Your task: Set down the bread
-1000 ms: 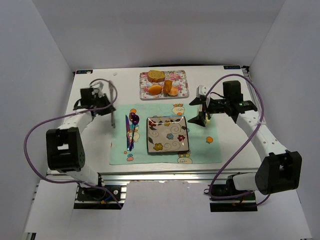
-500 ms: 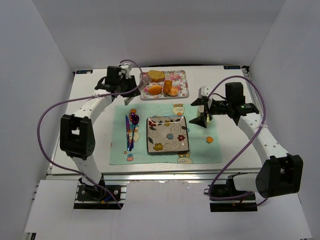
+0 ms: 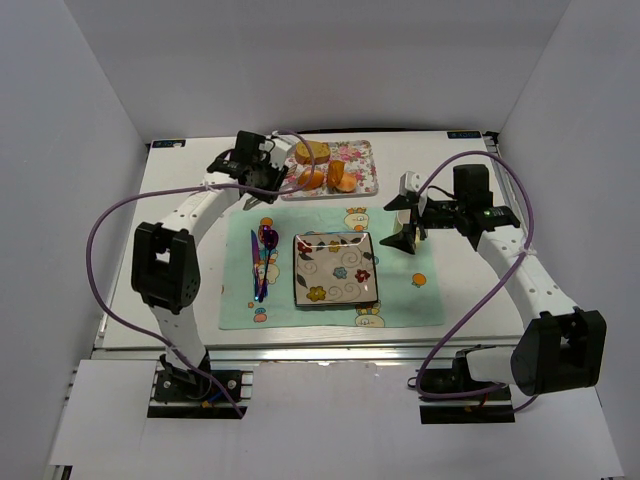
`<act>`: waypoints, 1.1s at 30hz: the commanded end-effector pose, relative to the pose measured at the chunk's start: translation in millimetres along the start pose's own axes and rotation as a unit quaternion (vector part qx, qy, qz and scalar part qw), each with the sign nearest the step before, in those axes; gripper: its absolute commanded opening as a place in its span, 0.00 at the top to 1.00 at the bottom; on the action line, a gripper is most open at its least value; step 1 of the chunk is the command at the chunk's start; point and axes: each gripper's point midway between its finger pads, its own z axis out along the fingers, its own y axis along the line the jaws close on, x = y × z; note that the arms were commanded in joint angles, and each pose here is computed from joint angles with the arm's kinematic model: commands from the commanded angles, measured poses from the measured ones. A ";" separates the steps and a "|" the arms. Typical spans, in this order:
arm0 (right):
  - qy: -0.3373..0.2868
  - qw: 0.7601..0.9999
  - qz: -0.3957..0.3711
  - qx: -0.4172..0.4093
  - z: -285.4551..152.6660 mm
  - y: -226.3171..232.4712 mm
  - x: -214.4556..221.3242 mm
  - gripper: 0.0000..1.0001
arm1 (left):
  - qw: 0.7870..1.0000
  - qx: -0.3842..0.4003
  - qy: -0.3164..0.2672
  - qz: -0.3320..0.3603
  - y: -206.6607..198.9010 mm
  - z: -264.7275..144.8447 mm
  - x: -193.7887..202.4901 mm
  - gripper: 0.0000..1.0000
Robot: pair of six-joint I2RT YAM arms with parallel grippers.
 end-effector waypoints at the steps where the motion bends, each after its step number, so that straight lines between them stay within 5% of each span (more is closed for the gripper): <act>1: -0.012 1.000 -0.004 -0.002 -2.2 0.0 -6.4 0.11 | 0.993 -0.039 -0.063 0.089 14.3 -27.3 -23.8 0.50; 9: -0.009 1.000 0.001 -0.004 -2.3 -2.1 -4.4 0.11 | 0.986 -0.022 -0.086 0.143 9.4 -17.6 -24.8 0.47; 33: -0.013 1.000 0.007 -0.004 -4.4 -3.6 -4.7 0.11 | 0.987 0.007 -0.058 0.151 5.6 19.4 -16.7 0.45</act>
